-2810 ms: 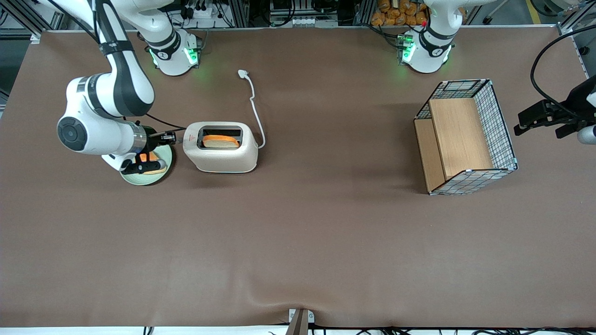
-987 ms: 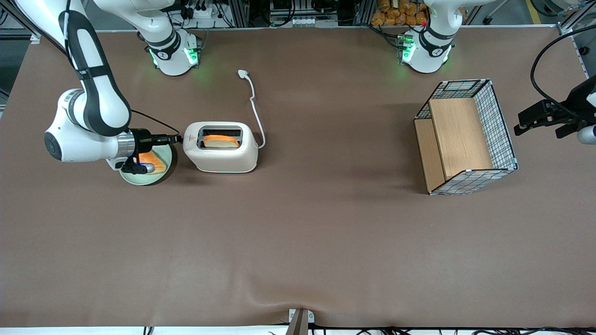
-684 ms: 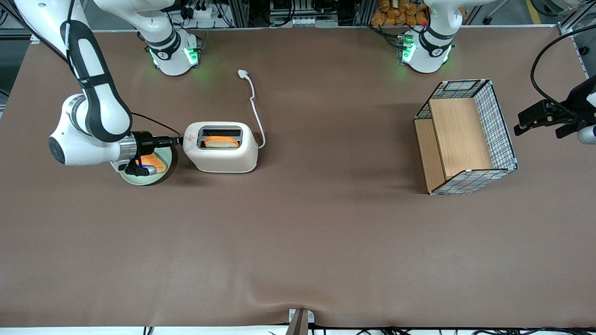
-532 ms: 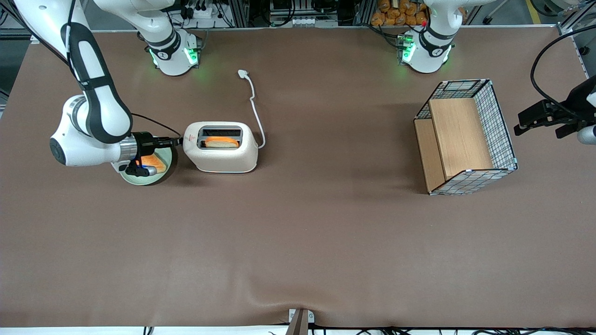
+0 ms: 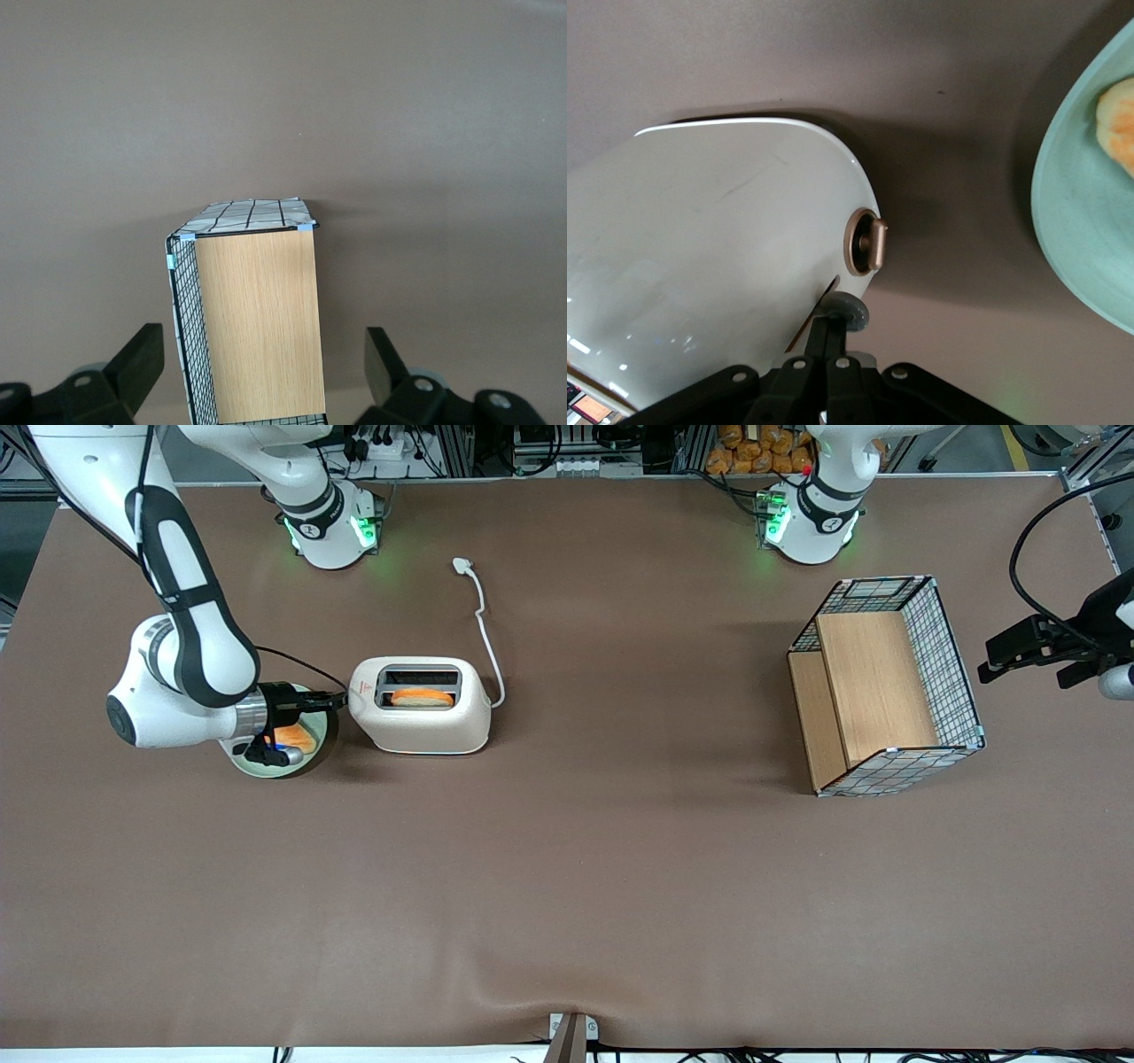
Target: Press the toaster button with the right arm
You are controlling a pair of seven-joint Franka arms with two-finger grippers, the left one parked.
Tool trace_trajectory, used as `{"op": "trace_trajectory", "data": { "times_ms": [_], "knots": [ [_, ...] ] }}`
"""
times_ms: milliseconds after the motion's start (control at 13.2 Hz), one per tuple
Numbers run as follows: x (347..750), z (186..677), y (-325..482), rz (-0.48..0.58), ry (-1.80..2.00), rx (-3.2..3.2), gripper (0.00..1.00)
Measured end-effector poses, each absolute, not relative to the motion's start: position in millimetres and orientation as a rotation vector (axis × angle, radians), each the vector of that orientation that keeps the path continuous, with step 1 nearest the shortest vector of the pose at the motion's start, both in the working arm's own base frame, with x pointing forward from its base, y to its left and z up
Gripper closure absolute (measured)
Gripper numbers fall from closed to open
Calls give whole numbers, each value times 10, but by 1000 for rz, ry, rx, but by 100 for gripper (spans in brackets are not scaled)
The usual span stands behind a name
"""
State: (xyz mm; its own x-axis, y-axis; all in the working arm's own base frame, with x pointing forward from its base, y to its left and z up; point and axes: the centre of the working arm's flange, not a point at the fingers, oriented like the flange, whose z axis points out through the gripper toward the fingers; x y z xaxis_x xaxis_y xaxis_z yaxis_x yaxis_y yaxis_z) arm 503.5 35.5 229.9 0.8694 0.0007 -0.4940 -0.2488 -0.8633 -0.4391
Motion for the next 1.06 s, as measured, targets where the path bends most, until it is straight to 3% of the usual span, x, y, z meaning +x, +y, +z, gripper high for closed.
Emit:
{"op": "trace_trajectory", "data": {
  "times_ms": [1063],
  "knots": [
    [5080,2185,300,690,230,-2495,99]
  ]
}}
